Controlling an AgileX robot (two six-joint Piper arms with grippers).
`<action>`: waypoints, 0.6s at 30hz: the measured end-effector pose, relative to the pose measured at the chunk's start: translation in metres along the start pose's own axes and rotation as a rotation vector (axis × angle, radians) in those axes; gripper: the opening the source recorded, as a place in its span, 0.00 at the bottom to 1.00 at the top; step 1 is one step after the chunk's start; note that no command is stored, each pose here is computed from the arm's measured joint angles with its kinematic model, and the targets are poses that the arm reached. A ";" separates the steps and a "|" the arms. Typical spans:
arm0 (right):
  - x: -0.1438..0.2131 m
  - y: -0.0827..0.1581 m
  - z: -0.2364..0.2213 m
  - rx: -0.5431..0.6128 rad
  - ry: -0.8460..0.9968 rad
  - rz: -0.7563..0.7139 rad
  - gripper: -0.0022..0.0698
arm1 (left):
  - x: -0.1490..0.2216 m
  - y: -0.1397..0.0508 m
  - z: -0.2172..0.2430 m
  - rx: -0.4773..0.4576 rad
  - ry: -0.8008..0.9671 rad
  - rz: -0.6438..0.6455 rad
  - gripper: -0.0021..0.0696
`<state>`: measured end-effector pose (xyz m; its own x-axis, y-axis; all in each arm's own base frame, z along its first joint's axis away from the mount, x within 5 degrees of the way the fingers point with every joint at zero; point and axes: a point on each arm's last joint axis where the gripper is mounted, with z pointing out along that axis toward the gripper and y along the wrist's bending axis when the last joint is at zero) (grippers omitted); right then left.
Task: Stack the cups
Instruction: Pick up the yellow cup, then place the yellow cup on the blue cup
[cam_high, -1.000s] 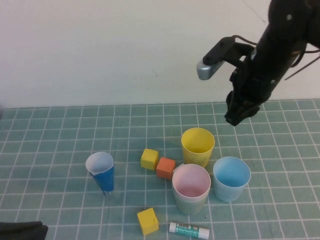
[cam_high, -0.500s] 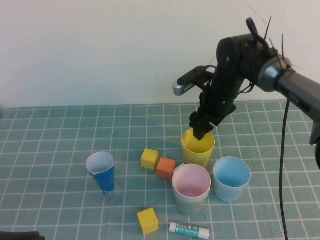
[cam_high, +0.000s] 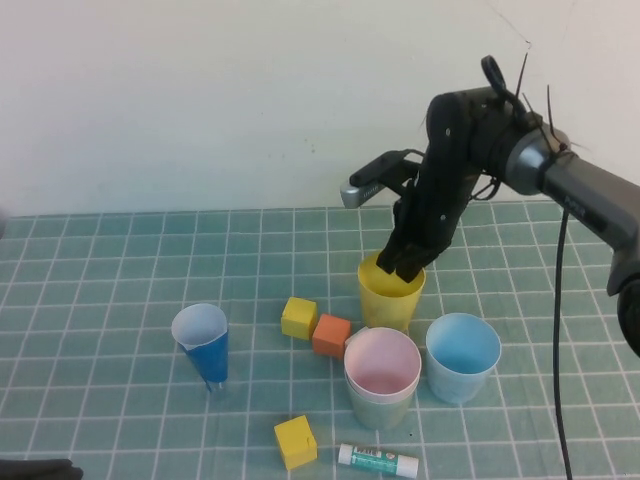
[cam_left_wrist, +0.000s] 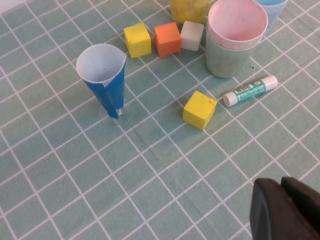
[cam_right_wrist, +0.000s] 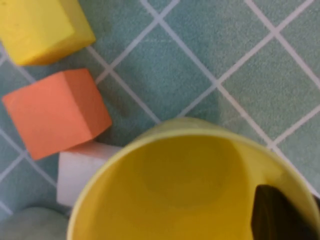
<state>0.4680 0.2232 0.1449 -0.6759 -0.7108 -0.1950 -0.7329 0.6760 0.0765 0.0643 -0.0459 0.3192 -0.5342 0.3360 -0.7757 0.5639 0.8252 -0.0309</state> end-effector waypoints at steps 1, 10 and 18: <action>-0.001 0.001 -0.007 0.003 -0.008 -0.008 0.06 | 0.000 0.000 0.000 0.000 0.000 0.000 0.03; -0.002 0.027 -0.176 0.134 -0.305 -0.106 0.05 | -0.001 0.001 0.000 -0.012 -0.010 0.009 0.03; 0.065 0.051 -0.193 0.130 -0.136 -0.105 0.05 | -0.007 0.002 0.000 -0.019 -0.079 0.015 0.03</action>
<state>0.3712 0.1740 0.3247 -0.5735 -0.7514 -0.3263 -0.7763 0.6257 -0.0765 0.0689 -0.0468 0.3249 -0.4743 0.3122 -0.8232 0.5587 0.8293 -0.0074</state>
